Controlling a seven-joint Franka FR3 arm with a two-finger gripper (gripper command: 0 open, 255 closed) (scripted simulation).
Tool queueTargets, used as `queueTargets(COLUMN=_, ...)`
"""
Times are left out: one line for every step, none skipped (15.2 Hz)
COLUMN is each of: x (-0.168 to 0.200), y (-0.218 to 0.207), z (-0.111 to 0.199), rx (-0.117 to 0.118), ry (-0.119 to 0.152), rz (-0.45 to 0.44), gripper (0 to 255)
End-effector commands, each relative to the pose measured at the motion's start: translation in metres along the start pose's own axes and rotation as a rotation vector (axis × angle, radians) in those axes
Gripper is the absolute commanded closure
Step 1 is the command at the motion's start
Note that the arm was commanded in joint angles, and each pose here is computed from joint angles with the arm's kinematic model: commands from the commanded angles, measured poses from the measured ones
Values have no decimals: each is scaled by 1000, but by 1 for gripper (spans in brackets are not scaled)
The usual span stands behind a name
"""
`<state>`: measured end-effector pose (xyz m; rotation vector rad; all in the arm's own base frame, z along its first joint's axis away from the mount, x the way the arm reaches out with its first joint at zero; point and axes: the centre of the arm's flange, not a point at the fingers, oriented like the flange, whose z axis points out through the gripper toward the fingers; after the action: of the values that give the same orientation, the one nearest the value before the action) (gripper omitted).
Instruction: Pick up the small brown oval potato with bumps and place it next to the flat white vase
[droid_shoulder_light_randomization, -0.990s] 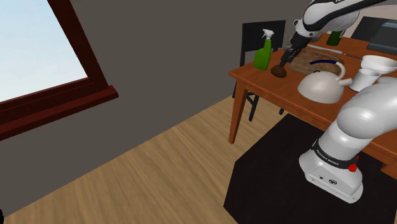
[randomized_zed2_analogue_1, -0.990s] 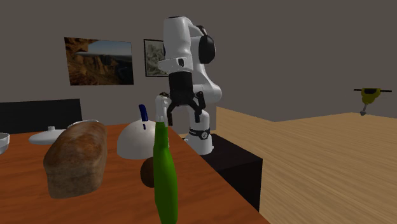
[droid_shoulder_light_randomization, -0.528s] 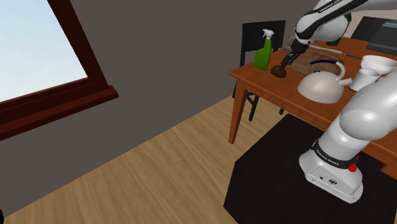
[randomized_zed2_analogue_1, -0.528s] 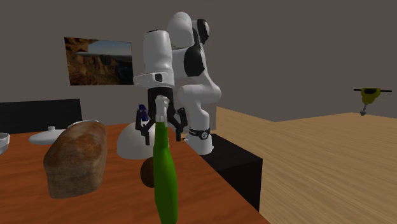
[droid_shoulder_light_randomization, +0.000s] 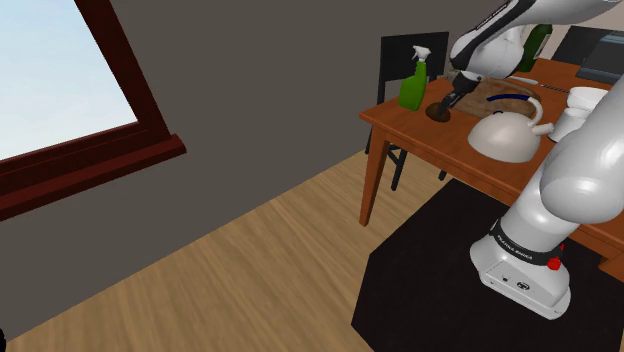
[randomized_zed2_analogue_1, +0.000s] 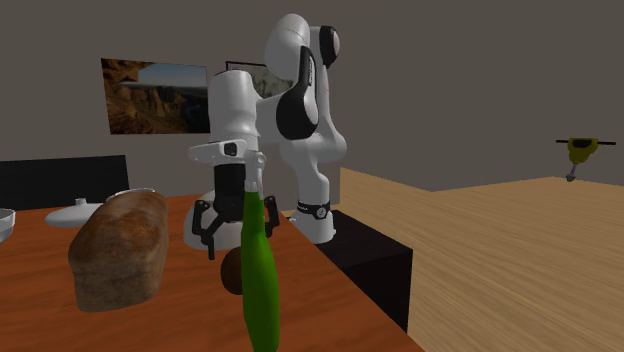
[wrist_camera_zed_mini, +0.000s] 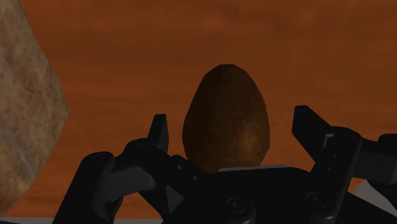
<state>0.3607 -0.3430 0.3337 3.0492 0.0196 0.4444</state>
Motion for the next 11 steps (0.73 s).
queueTargets(x=1, y=1, z=10, rx=-1, ry=1, rz=1, gripper=0)
queueTargets(x=1, y=1, z=16, rx=-1, ry=1, rz=1, gripper=0)
queueTargets(x=1, y=1, z=19, rx=-1, ry=1, rz=1, gripper=0)
queueTargets(x=1, y=1, z=19, rx=-1, ry=1, rz=1, gripper=0)
queueTargets(x=1, y=1, z=19, rx=-1, ry=1, rz=1, gripper=0)
queueTargets(x=1, y=1, z=19, rx=-1, ry=1, rz=1, gripper=0)
queueTargets(x=1, y=1, z=19, rx=-1, ry=1, rz=1, gripper=0)
queueTargets(x=1, y=1, z=19, rx=-1, ry=1, rz=1, gripper=0)
queueTargets(x=1, y=1, z=19, rx=-1, ry=1, rz=1, gripper=0)
queueTargets(x=1, y=1, z=19, rx=-1, ry=1, rz=1, gripper=0)
queueTargets(x=1, y=1, z=19, rx=-1, ry=1, rz=1, gripper=255)
